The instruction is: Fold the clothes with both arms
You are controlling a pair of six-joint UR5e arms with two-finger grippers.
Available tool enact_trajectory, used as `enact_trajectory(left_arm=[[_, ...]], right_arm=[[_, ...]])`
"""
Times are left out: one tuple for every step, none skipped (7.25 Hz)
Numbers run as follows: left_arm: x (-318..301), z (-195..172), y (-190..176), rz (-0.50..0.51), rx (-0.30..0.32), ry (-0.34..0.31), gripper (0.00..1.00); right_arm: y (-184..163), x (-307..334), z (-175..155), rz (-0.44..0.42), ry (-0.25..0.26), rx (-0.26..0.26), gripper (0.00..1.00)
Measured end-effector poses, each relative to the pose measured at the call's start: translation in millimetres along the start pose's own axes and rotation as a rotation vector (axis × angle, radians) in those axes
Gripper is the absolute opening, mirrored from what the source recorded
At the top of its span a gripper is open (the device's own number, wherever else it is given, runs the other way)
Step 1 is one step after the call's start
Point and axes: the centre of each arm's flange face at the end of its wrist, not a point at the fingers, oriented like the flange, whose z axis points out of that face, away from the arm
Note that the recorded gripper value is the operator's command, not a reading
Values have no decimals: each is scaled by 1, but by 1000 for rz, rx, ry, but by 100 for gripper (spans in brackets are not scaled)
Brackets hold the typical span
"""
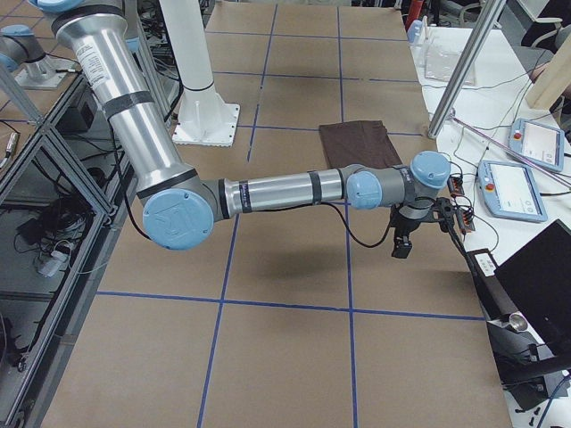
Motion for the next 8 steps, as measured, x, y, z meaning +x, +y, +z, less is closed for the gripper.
enact_trajectory(left_arm=[[6,-2,7,-34,2,5,100],[10,-2,10,-59,7,10,100],[13,-1,11,-71,4,32,100],[16,1,12,-77,-1,70,100],[17,3,14,-95,-11,96,100],[17,7,18,-143,-23,106,100],[20,13,19,-202,-35,110,100],[22,18,20,-233,-36,113,100]], right_arm=[[2,-11,2,-17,2,-3,100],[4,-24,8,-39,5,-10,100],[8,-33,9,-55,4,-8,100],[17,-35,8,-65,0,-4,100],[28,-36,4,-73,-7,5,100],[37,-38,-1,-80,-9,17,100],[42,-40,-4,-85,-7,26,100],[44,-42,-6,-88,-6,30,100]])
